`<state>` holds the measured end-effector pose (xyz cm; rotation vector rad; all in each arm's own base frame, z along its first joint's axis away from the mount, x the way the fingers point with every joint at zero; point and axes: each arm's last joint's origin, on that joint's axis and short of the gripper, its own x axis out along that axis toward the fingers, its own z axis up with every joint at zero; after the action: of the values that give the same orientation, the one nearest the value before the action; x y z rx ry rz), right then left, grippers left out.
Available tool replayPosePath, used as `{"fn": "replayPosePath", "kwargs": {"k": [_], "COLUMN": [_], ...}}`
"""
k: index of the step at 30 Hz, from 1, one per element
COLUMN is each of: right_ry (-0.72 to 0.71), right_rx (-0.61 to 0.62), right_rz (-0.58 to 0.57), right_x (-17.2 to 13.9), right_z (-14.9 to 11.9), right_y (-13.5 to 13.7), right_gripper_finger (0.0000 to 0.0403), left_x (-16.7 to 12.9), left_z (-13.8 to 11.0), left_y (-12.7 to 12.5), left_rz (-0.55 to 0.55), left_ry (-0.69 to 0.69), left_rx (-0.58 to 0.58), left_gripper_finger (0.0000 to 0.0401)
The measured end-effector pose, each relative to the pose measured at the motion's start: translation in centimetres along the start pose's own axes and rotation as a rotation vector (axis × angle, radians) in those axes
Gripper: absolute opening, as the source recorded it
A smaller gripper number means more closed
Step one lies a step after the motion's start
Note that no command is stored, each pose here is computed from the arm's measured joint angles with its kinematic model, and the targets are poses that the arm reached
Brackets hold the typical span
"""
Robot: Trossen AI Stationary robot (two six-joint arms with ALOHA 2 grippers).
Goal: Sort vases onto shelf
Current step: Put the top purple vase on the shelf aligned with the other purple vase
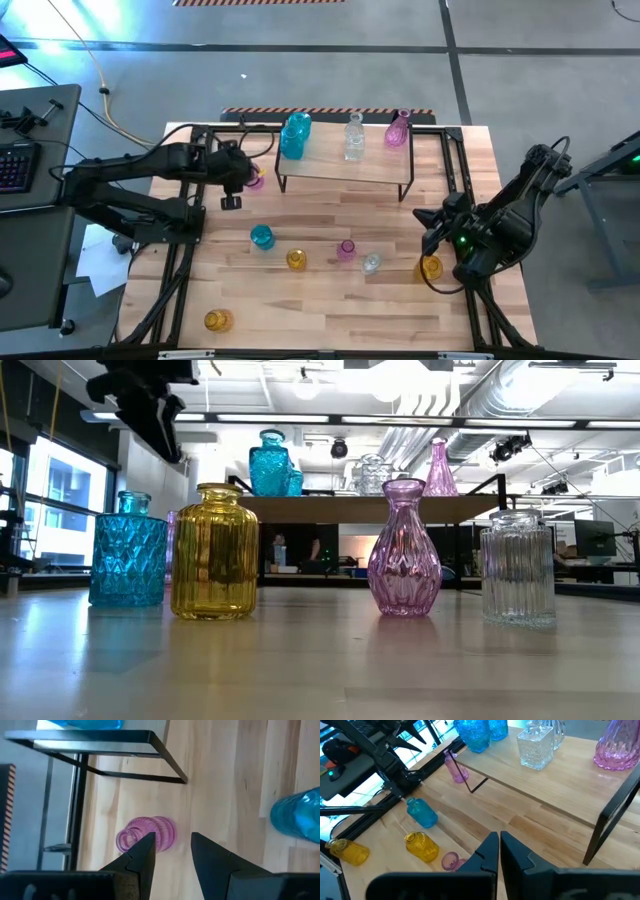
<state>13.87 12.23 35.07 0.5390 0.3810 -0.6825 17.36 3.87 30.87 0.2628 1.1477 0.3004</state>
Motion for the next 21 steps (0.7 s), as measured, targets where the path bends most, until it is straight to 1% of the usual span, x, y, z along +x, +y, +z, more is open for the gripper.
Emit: {"fn": "replayPosePath", "kwargs": {"k": [5,7,9,13,15,17,21], "right_ry": [0.003,0.003,0.008,0.023,0.025,0.027,0.027], "right_rx": [-0.018,-0.024,-0.03,-0.039,-0.04,-0.042,-0.042], "right_rz": [0.012,0.014,0.013,0.007,0.005,0.005,0.004], "right_x": [0.0,0.0,0.0,0.0,0.0,0.0,0.0], "right_z": [-0.04,-0.04,-0.06,-0.1,-0.1,-0.11,-0.11], "right_y": [0.2,0.22,0.22,0.16,0.14,0.13,0.13], "right_gripper_finger": [0.0,0.0,0.0,0.0,0.0,0.0,0.0], "left_x": [-0.01,-0.01,0.0,0.05,0.05,0.05,0.47], "left_z": [0.0,0.0,0.01,0.03,0.03,0.03,0.04], "left_y": [-0.04,-0.04,-0.04,-0.05,-0.05,-0.05,0.36], "left_rz": [-0.002,-0.002,-0.002,-0.003,-0.003,-0.002,-0.028], "left_ry": [0.0,0.0,0.0,0.002,0.003,0.003,0.016], "left_rx": [0.003,0.021,0.072,0.214,0.253,0.226,0.088], "left_gripper_finger": [0.0117,0.0117,0.0117,0.0117,0.0117,0.0117,0.0117]}}
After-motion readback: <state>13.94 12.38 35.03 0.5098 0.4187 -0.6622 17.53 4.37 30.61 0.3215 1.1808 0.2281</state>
